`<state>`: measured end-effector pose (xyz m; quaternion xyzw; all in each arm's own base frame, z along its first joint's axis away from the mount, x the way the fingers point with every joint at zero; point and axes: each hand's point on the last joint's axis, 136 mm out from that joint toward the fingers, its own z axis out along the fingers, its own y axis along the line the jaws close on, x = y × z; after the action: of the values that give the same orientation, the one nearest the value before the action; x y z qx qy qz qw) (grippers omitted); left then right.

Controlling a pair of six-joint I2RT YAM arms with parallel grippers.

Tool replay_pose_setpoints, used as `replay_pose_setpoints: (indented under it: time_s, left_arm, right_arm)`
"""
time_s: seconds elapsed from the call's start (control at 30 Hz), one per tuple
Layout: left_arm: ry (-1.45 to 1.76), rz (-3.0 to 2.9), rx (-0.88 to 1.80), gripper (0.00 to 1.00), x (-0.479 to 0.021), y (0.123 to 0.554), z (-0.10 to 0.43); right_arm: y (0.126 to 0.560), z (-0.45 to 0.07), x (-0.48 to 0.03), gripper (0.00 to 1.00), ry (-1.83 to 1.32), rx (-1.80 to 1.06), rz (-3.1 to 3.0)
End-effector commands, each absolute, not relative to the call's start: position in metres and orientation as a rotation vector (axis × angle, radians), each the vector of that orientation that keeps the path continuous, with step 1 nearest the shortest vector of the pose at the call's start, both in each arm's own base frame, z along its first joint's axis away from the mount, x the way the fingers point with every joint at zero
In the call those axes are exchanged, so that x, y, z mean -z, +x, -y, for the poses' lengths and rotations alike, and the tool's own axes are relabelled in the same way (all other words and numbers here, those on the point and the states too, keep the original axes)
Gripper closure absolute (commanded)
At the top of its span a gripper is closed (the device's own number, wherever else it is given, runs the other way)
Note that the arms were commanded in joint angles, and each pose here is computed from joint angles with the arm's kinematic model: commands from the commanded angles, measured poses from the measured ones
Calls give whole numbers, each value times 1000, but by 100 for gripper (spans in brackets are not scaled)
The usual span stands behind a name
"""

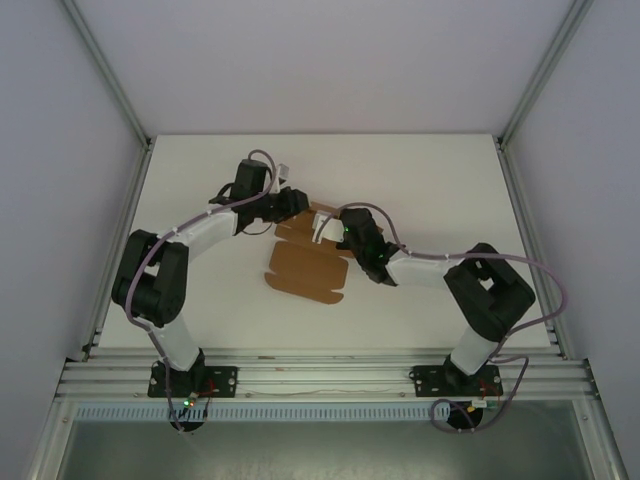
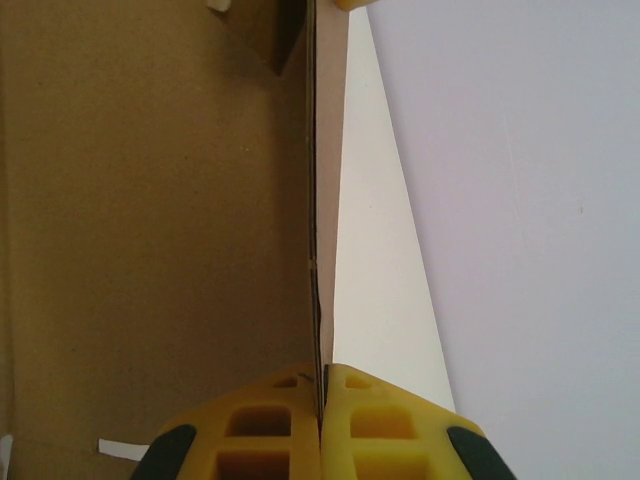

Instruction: Assemble paper box

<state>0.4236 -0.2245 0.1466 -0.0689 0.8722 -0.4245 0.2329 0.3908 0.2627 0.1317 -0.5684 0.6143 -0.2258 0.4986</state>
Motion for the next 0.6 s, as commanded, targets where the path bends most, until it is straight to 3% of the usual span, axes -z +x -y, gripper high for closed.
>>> replay_pose_setpoints:
  time_s: [0.0, 0.13, 0.17, 0.27, 0.4, 0.57]
  left_arm:
    - [-162, -2365, 1183, 76, -152, 421, 231]
    - [-178, -2358, 1136, 76, -153, 419, 225]
    - [-175, -2360, 1125, 72, -153, 418, 223]
    - [-152, -2363, 1060, 41, -156, 410, 215]
    - [-158, -2366, 782, 0, -155, 397, 176]
    - [-319, -2367, 489, 0, -138, 373, 104]
  right_arm:
    - [385, -275, -155, 100, -1318, 469, -1432]
    - [383, -273, -154, 100, -1318, 469, -1433]
    - [383, -272, -154, 100, -1308, 469, -1436]
    - [383, -267, -158, 100, -1279, 478, -1450]
    - [382, -257, -159, 100, -1269, 481, -1483]
    - [382, -246, -164, 100, -1229, 444, -1508]
